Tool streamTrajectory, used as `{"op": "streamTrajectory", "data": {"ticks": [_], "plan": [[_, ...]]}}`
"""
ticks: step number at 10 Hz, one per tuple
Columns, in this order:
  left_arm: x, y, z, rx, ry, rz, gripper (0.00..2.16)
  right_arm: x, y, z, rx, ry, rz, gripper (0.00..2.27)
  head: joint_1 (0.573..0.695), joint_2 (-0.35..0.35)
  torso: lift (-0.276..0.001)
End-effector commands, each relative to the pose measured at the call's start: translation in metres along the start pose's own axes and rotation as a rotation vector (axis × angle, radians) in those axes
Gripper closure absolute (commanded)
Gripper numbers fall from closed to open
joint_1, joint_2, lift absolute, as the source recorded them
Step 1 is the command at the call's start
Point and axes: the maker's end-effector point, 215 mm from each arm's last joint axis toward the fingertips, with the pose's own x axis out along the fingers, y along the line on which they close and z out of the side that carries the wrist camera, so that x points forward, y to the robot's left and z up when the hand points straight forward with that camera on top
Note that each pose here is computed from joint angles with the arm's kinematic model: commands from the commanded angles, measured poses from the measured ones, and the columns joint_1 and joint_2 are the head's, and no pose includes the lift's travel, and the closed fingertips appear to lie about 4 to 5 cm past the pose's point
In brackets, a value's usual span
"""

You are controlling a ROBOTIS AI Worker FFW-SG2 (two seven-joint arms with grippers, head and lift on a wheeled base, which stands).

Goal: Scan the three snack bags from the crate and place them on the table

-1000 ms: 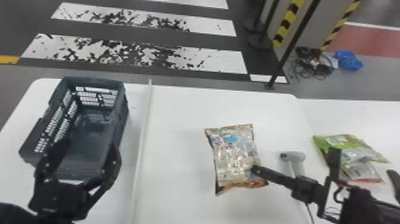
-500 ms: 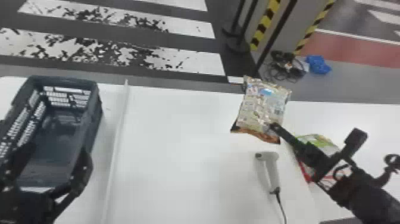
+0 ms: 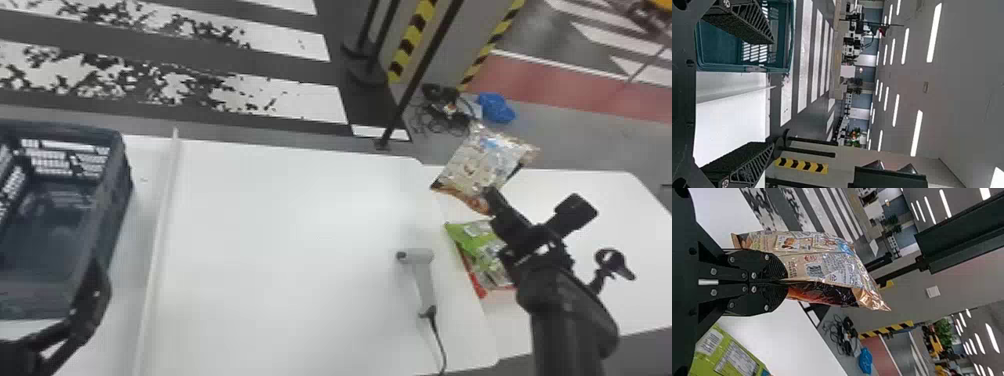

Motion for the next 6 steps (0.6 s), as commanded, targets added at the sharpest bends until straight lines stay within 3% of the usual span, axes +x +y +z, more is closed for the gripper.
{"op": "streamTrajectory", "data": {"ticks": [1, 2, 5, 6], "plan": [[-0.002, 0.001, -0.003, 0.003, 0.007, 0.002, 0.07, 0.024, -0.001, 0.003, -0.102, -0.016, -0.047, 2.19, 0.695, -0.35, -0.037], [-0.003, 0.002, -0.003, 0.003, 0.006, 0.005, 0.07, 0.031, 0.003, 0.003, -0.172, -0.037, -0.078, 2.19, 0.695, -0.35, -0.037], [-0.006, 0.001, 0.001, 0.005, -0.007, 0.003, 0.07, 0.036, -0.015, -0.035, -0.332, 0.003, -0.22, 2.19, 0.695, -0.35, -0.037], [-0.006, 0.001, 0.004, 0.005, -0.017, 0.0, 0.07, 0.034, -0.025, -0.045, -0.344, 0.032, -0.258, 2.19, 0.695, -0.35, -0.037]]}}
